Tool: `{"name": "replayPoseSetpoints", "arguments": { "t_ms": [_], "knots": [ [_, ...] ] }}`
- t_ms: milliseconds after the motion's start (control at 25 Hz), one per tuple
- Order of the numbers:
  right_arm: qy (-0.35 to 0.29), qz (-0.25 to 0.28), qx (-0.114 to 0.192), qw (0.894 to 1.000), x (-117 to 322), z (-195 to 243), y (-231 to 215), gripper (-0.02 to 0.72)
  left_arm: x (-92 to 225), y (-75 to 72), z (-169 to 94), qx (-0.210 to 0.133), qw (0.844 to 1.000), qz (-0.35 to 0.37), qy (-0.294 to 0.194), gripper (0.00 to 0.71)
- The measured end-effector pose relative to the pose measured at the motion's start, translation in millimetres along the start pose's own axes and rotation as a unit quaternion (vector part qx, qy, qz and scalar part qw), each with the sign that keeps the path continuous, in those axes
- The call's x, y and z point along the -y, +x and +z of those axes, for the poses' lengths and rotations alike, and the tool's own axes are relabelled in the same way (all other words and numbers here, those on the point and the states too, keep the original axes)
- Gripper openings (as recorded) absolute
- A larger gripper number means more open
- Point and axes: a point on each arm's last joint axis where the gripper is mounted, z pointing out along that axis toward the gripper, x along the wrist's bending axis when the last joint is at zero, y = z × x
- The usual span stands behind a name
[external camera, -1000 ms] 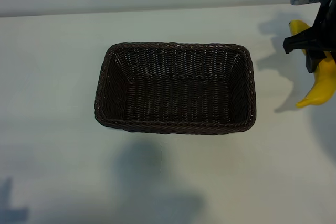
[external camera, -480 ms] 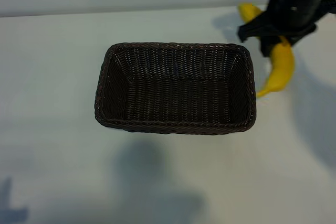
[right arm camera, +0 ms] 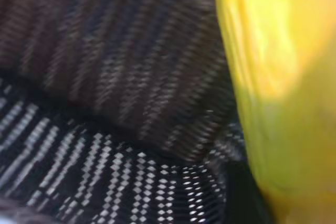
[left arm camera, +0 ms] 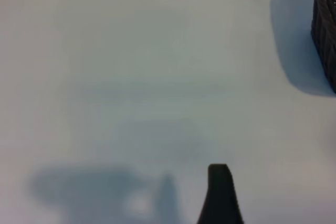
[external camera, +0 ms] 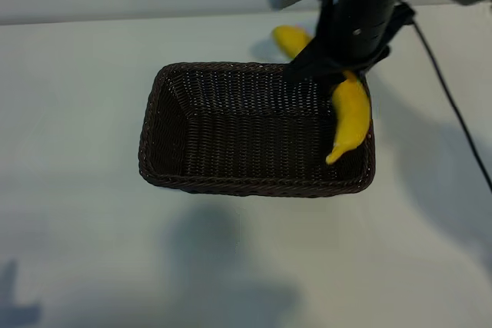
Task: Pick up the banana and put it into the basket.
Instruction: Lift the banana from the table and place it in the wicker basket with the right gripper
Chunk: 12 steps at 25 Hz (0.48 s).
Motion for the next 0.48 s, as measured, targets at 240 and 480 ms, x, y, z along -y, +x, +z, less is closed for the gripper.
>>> {"name": "replayPoseSetpoints", "arguments": {
  "t_ms": [240, 480],
  "knots": [
    [-0.017, -0.212, -0.004, 0.977, -2, -1, 44, 0.421, 0, 0.0, 0, 0.0, 1.0, 0.0, 0.0, 0.558],
    [-0.055, -0.429, 0.004, 0.901, -5, -2, 71, 0.421, 0, 0.0, 0, 0.0, 1.0, 0.0, 0.0, 0.558]
  ]
}}
